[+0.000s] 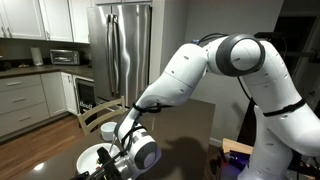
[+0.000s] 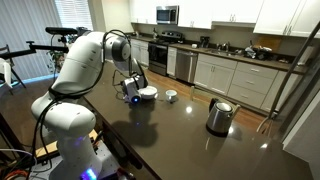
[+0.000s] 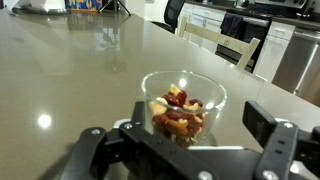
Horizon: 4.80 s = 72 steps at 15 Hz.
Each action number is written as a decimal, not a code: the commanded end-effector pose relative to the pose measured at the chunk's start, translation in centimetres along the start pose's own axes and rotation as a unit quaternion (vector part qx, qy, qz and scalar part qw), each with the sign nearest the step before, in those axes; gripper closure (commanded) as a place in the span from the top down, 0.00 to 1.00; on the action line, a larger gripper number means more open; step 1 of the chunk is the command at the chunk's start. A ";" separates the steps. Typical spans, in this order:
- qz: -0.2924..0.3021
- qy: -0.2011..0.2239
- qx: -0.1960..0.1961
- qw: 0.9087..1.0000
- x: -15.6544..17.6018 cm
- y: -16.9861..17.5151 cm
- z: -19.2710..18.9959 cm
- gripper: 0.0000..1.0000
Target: Pick up the small glass cup and pour its contents in the white bowl. Put the small glass cup back on the table.
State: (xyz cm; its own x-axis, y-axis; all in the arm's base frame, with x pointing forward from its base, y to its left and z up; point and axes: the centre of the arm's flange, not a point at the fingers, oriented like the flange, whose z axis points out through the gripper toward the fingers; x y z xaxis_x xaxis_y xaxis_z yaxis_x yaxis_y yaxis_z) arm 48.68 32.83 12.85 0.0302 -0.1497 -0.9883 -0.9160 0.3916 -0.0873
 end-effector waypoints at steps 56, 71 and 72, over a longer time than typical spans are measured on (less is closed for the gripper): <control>0.003 0.141 -0.099 0.985 -6.3 0.9 4.2 0.57; -0.038 0.180 -0.116 0.976 -10.3 0.0 3.6 0.57; -0.046 0.190 -0.116 0.974 -10.5 -0.1 3.6 0.57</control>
State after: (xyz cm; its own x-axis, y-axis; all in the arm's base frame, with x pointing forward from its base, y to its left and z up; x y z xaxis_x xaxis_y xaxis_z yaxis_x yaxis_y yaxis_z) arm 50.13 37.73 20.28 0.0012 -0.4643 -0.8857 -0.9834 0.1601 -0.0852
